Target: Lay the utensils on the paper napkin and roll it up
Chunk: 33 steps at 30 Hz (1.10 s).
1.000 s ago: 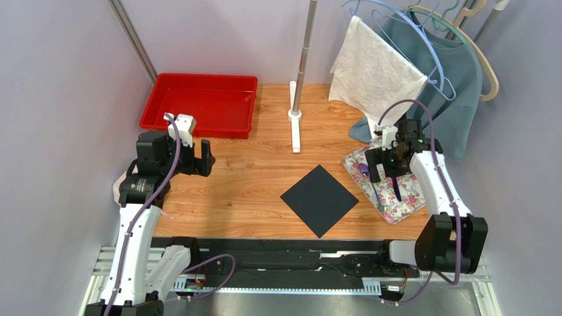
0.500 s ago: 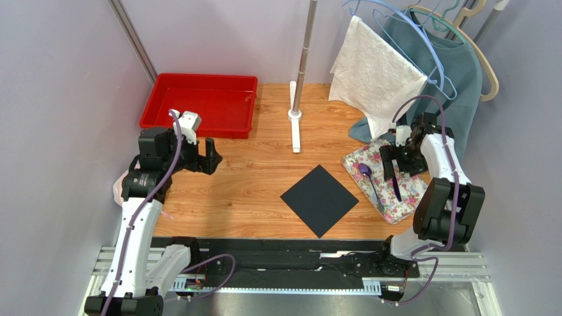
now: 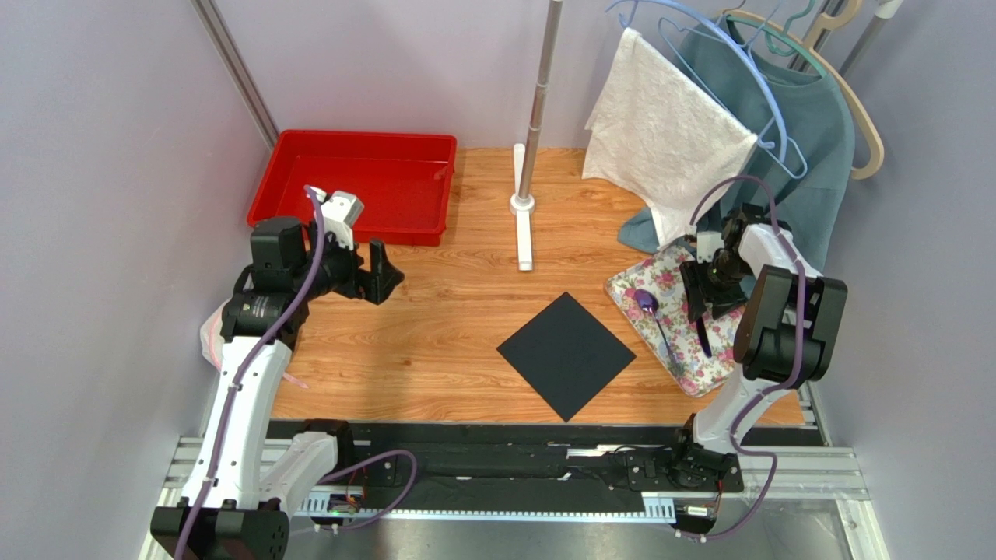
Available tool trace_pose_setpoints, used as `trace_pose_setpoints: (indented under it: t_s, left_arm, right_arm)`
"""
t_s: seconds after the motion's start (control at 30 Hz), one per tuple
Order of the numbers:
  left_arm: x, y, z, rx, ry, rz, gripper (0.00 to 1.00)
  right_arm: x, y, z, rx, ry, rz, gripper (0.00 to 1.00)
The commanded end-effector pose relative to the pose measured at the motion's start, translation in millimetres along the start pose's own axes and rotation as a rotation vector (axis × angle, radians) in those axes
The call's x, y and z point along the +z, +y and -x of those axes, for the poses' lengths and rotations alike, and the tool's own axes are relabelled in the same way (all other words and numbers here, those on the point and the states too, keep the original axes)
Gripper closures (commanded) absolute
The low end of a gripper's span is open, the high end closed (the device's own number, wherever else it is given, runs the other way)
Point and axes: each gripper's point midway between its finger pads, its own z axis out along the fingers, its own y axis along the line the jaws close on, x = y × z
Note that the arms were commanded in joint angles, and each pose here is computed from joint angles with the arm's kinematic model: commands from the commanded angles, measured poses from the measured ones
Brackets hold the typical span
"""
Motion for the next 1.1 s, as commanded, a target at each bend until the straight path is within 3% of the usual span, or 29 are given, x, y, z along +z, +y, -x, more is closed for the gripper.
trace_pose_setpoints:
  t_s: [0.0,0.2,0.33,0.67,0.77,0.83,0.87,0.9,0.93,1.07]
  left_arm:
    - [0.6,-3.4,12.3,0.008,-0.041,-0.026,0.01]
    - [2.5,-1.5,8.8,0.002,-0.031,-0.02,0.01]
    - [3.2,-0.9,8.3,0.002,-0.029,-0.019,0.01]
    - [7.9,1.1,9.3,-0.023,-0.02,-0.018,0.01]
    - [9.0,2.2,8.9,-0.025,-0.017,-0.015,0.01]
    - [9.9,3.3,9.1,-0.026,-0.016,-0.012,0.01]
    - [10.2,4.0,8.8,-0.025,-0.014,-0.009,0.01]
    - [10.2,4.0,8.8,-0.027,-0.014,-0.009,0.01]
    - [10.4,4.1,9.6,-0.027,-0.016,-0.009,0.01]
    - [12.0,5.6,9.6,-0.031,-0.014,-0.005,0.01]
  right_arm:
    - [2.0,-15.8,23.7,-0.01,-0.055,-0.042,0.45]
    - [18.4,-21.5,25.6,-0.009,-0.044,-0.05,0.47]
    - [26.4,-25.2,24.3,0.004,-0.035,-0.062,0.59]
    - [45.1,-24.6,12.6,0.016,-0.009,-0.073,0.53]
    - [49.1,-23.5,11.8,0.027,-0.008,-0.064,0.58]
    - [50.7,-20.8,11.9,0.026,-0.007,-0.05,0.67]
    - [51.2,-20.0,11.6,0.028,-0.006,-0.046,0.74]
    - [51.4,-19.3,11.9,0.028,-0.007,-0.041,0.92]
    - [51.3,-17.2,10.4,0.03,-0.001,-0.032,1.0]
    - [42.9,-14.8,11.7,0.029,-0.013,-0.027,1.0]
